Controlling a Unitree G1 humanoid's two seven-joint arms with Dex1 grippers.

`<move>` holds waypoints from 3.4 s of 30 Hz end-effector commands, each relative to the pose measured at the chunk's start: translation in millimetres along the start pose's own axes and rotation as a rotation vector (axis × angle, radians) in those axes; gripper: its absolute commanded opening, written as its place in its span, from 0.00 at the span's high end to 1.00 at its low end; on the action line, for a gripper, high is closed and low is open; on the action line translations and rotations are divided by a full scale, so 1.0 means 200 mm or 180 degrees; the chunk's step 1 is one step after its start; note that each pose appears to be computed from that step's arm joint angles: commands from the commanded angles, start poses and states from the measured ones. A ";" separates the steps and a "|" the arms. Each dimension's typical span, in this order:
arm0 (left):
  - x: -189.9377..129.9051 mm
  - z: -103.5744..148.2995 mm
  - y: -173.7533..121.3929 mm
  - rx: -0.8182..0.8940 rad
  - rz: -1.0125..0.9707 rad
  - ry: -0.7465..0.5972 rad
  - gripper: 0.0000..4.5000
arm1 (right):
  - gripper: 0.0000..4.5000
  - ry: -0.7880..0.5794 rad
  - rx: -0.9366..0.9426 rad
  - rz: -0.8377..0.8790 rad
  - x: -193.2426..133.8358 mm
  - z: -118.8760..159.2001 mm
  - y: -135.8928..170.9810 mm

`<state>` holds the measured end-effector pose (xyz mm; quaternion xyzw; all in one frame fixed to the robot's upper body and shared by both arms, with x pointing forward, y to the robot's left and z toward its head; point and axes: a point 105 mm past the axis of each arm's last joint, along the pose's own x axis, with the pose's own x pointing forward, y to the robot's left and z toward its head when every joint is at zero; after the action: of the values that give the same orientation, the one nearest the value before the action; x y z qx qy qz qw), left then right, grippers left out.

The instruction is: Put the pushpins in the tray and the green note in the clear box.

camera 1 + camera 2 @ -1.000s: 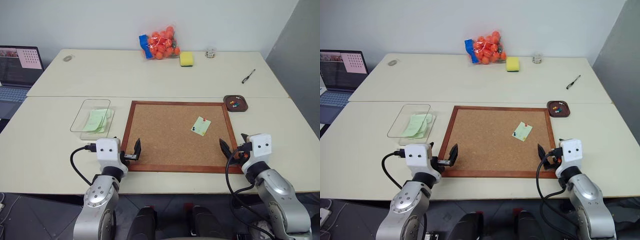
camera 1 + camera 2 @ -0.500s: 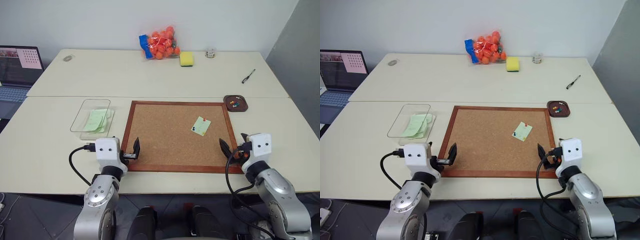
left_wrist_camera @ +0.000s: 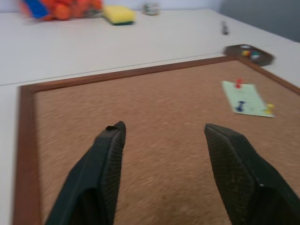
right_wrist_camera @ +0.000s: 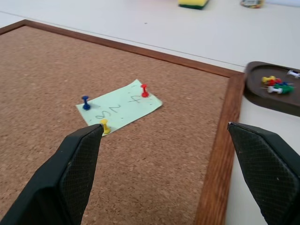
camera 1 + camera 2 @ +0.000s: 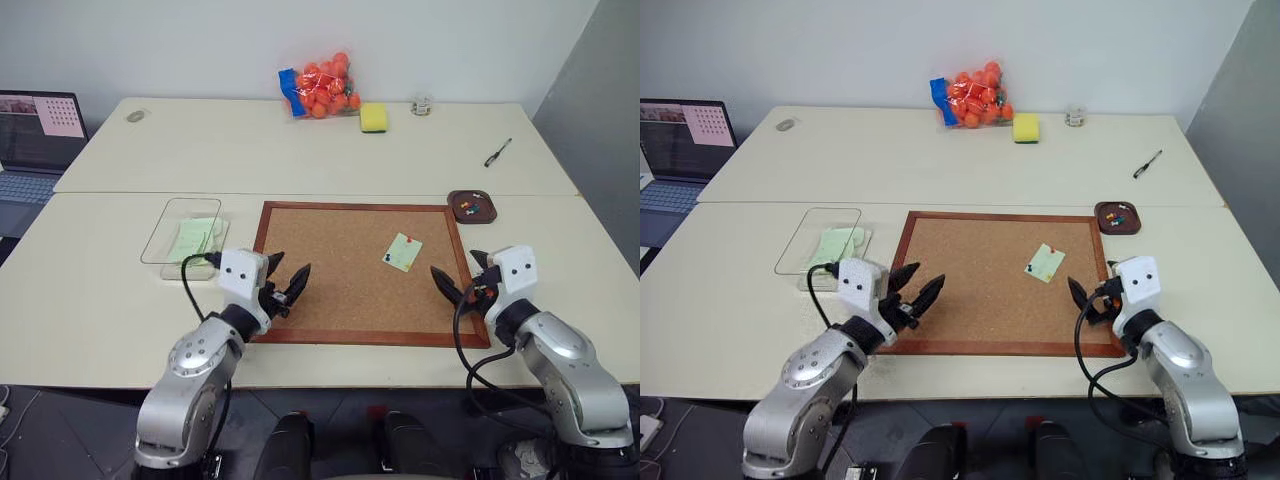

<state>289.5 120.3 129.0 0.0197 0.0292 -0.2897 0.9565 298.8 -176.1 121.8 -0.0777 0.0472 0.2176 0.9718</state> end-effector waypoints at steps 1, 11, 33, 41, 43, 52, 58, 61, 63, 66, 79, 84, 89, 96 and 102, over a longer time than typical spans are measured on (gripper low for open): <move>0.03 0.01 -0.02 0.0113 -0.0441 0.0043 0.59 | 0.00 -0.0080 -0.0102 0.0418 0.02 0.06 0.03; 0.13 -0.05 -0.08 0.0164 -0.1138 0.0159 1.00 | 0.00 -0.0085 -0.0341 0.0929 0.14 0.11 0.00; 0.27 -0.38 -0.14 0.0364 -0.1224 0.0776 1.00 | 0.00 -0.0068 -0.0086 0.0742 0.46 0.09 -0.03; 0.27 -0.34 -0.14 0.0347 -0.1173 0.0688 1.00 | 0.16 0.0070 0.0057 0.0631 0.55 0.02 -0.06; 0.27 -0.34 -0.14 0.0338 -0.1158 0.0680 1.00 | 0.27 0.0080 0.0053 0.0621 0.56 0.01 -0.06; 0.25 -0.34 -0.13 0.0332 -0.1117 0.0677 1.00 | 0.66 0.0048 0.0048 0.0611 0.57 0.01 -0.07; 0.24 -0.34 -0.10 0.0361 -0.1096 0.0710 1.00 | 0.96 0.0015 0.0030 0.0630 0.56 0.02 -0.06; 0.24 -0.35 -0.10 0.0364 -0.1094 0.0723 1.00 | 0.99 0.0006 0.0009 0.0648 0.56 0.01 -0.05; 0.24 -0.35 -0.10 0.0364 -0.1101 0.0724 1.00 | 0.99 -0.0005 0.0005 0.0658 0.56 0.01 -0.04; 0.24 -0.35 -0.11 0.0368 -0.1112 0.0731 1.00 | 0.99 -0.0111 -0.0065 0.0636 0.55 0.04 -0.04; 0.23 -0.35 -0.10 0.0372 -0.1117 0.0744 1.00 | 0.99 -0.0336 -0.0137 0.0657 0.52 0.11 -0.02; 0.23 -0.34 -0.10 0.0375 -0.1122 0.0745 1.00 | 0.99 -0.0419 -0.0030 0.0619 0.51 0.15 -0.04; 0.23 -0.34 -0.10 0.0379 -0.1117 0.0743 1.00 | 0.99 -0.0594 0.0109 0.0566 0.49 0.23 -0.08; 0.24 -0.34 -0.11 0.0375 -0.1129 0.0740 1.00 | 0.99 -0.0645 0.0124 0.0438 0.49 0.28 -0.13; 0.24 -0.34 -0.11 0.0378 -0.1135 0.0739 1.00 | 0.99 -0.0372 -0.0033 -0.0257 0.53 0.21 -0.31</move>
<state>320.3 80.1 74.2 0.1022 0.0898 -0.4435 0.8859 410.3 -154.2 148.4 -0.0452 -0.0018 0.2585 0.9650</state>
